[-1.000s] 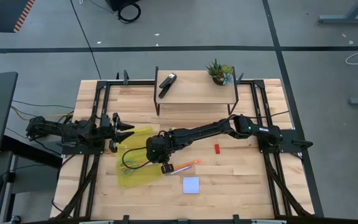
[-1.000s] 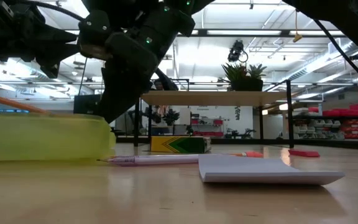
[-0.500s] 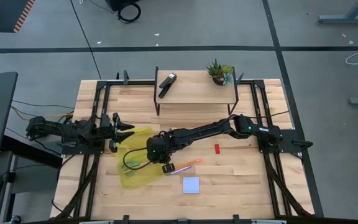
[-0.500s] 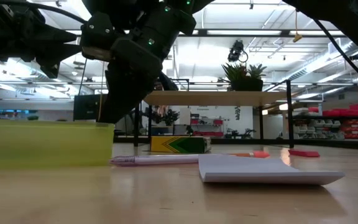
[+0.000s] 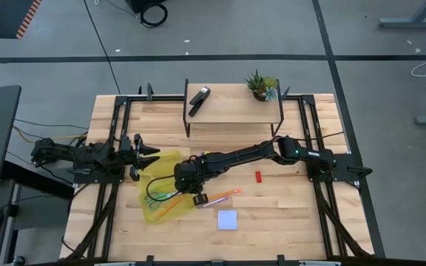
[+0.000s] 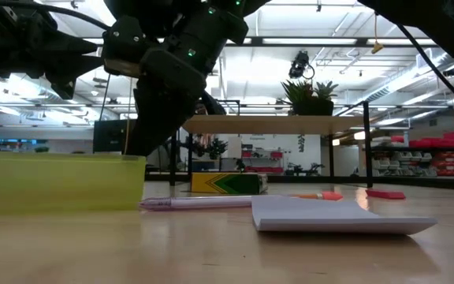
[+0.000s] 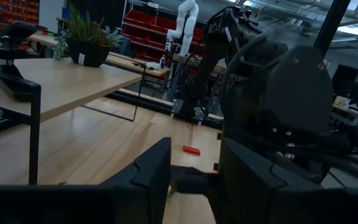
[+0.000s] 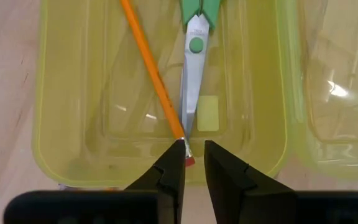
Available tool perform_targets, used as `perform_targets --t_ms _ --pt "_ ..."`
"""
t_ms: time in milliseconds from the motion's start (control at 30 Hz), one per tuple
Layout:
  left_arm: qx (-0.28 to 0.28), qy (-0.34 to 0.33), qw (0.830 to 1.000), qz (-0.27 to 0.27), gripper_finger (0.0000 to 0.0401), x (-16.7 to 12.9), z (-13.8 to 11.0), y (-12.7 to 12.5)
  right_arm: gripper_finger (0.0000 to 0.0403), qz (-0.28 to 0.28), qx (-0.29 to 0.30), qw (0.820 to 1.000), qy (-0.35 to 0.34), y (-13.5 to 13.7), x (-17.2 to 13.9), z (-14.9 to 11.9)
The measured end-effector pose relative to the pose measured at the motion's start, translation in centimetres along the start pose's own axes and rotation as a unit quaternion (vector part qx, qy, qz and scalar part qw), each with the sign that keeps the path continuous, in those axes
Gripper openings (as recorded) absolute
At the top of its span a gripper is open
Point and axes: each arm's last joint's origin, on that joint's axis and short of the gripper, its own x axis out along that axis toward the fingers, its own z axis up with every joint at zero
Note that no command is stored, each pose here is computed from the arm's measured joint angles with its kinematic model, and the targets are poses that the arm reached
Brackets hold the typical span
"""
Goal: Pack school essentials
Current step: Put the orange pencil into the yellow supply box
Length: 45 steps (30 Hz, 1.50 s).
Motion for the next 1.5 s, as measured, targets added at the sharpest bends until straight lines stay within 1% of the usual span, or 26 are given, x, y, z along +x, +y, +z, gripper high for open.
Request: perform_targets --t_ms 100,233,467,567,700,833,900,1033,1167,1367,1500 --pt "0.000 0.000 1.000 0.000 0.0153 0.0 0.0 0.0 0.0067 -0.003 -0.002 1.000 -0.016 0.0 -0.8 0.8" --pt "0.000 0.000 1.000 0.000 0.0150 0.0 0.0 0.0 0.0067 -0.004 -0.008 1.000 -0.013 0.0 -1.9 1.4" --pt "0.000 0.000 1.000 0.000 0.0145 0.0 0.0 0.0 0.0067 -0.047 -0.020 0.999 -0.008 -0.2 -3.8 2.4" --pt "0.000 0.000 1.000 0.000 0.0149 0.0 0.0 0.0 0.0067 -0.061 -0.020 0.998 0.017 -0.3 -4.5 2.2" --pt "0.000 0.000 1.000 0.000 0.0153 0.0 0.0 0.0 0.0068 -0.060 -0.018 0.997 0.047 -0.3 -5.5 1.8" --pt "0.000 0.000 1.000 0.000 0.0151 0.0 0.0 0.0 0.0079 -0.048 -0.004 0.995 0.087 0.0 -6.6 1.1" --pt "0.000 0.000 1.000 0.000 0.0148 0.0 0.0 0.0 0.0087 -0.027 0.010 0.993 0.116 0.2 -6.7 0.5" --pt "0.000 0.000 1.000 0.000 0.0145 0.0 0.0 0.0 0.0106 0.019 0.033 0.991 0.127 0.4 -5.8 -0.3" --pt "0.000 0.001 1.000 0.000 0.0149 0.0 0.0 0.0 0.0123 0.033 0.045 0.988 0.143 1.0 -4.2 -1.3" --pt "0.001 0.002 1.000 0.000 0.0152 0.0 0.0 0.0 0.0139 0.034 0.050 0.988 0.145 2.6 -1.8 -2.4" --pt "0.001 0.002 1.000 0.000 0.0146 0.0 -0.1 0.0 0.0147 0.018 0.057 0.986 0.158 3.8 -1.3 -2.7"
